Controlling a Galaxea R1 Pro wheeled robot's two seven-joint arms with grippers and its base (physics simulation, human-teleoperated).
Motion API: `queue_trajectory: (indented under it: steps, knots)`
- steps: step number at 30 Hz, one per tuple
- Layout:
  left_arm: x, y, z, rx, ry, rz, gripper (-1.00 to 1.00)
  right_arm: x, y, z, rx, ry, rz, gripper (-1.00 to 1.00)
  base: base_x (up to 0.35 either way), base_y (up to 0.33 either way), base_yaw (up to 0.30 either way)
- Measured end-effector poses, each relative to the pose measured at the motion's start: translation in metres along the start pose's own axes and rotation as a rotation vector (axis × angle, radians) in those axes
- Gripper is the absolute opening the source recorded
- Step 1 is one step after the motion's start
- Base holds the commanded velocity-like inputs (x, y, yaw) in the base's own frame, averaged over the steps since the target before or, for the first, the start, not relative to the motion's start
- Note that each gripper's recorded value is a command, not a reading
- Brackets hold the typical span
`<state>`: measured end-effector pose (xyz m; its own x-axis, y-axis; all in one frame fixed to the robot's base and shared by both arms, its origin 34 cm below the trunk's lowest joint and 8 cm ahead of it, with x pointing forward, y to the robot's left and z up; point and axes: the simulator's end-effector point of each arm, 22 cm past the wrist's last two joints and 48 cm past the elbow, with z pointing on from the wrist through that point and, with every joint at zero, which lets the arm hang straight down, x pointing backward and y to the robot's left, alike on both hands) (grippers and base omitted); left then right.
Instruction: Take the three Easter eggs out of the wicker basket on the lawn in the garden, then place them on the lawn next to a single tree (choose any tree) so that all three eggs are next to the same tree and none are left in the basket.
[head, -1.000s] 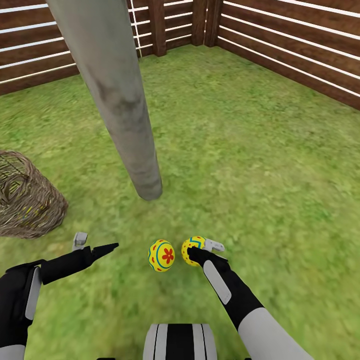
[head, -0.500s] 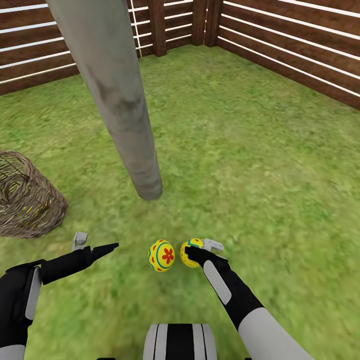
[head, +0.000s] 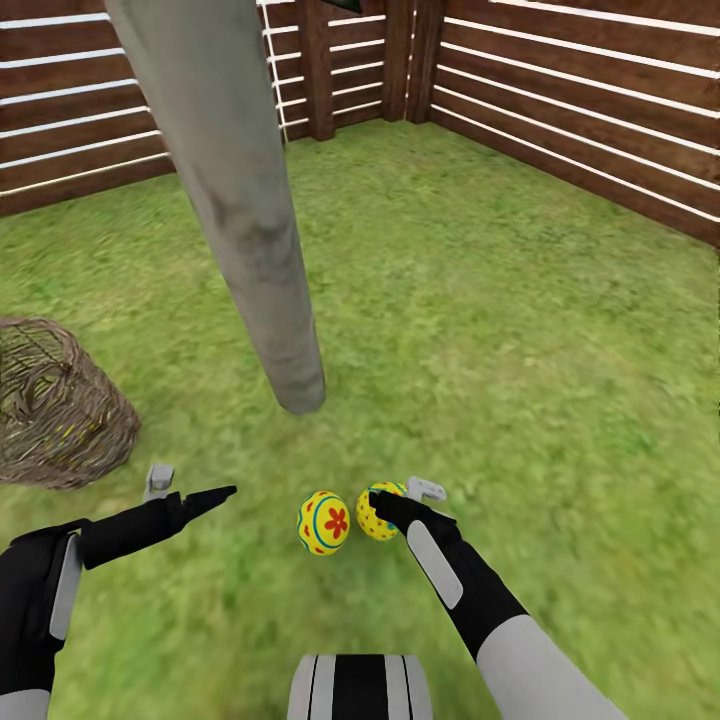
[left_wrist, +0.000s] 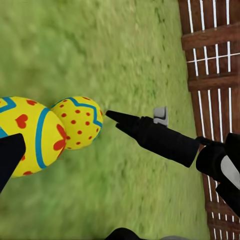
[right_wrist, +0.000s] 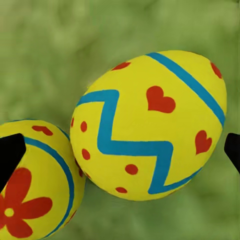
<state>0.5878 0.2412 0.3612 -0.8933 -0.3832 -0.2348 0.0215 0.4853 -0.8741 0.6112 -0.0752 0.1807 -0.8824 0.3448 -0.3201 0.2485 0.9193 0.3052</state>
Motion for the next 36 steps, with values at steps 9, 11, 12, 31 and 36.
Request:
queue_trajectory:
  steps: [9,11,12,31,36]
  knots:
    - [-0.009,-0.017,-0.006,0.014,-0.018,0.030,1.00,-0.016,0.009,-0.014,-0.012,-0.033,-0.006,1.00,-0.075,0.000,0.000]
    - [-0.011,-0.021,-0.008,0.017,-0.022,0.036,1.00,-0.020,0.011,-0.017,-0.015,-0.041,-0.008,1.00,-0.060,0.000,0.000]
    - [-0.012,-0.023,-0.008,0.019,-0.024,0.039,1.00,-0.022,0.012,-0.019,-0.016,-0.045,-0.010,1.00,-0.197,0.000,0.000]
    - [-0.031,-0.066,-0.045,0.087,-0.032,0.131,1.00,-0.071,0.049,-0.066,-0.091,-0.118,-0.037,1.00,-0.126,0.000,0.000]
    - [-0.036,-0.075,-0.052,0.091,-0.044,0.151,1.00,-0.086,0.056,-0.081,-0.110,-0.144,-0.045,1.00,-0.089,0.000,0.000]
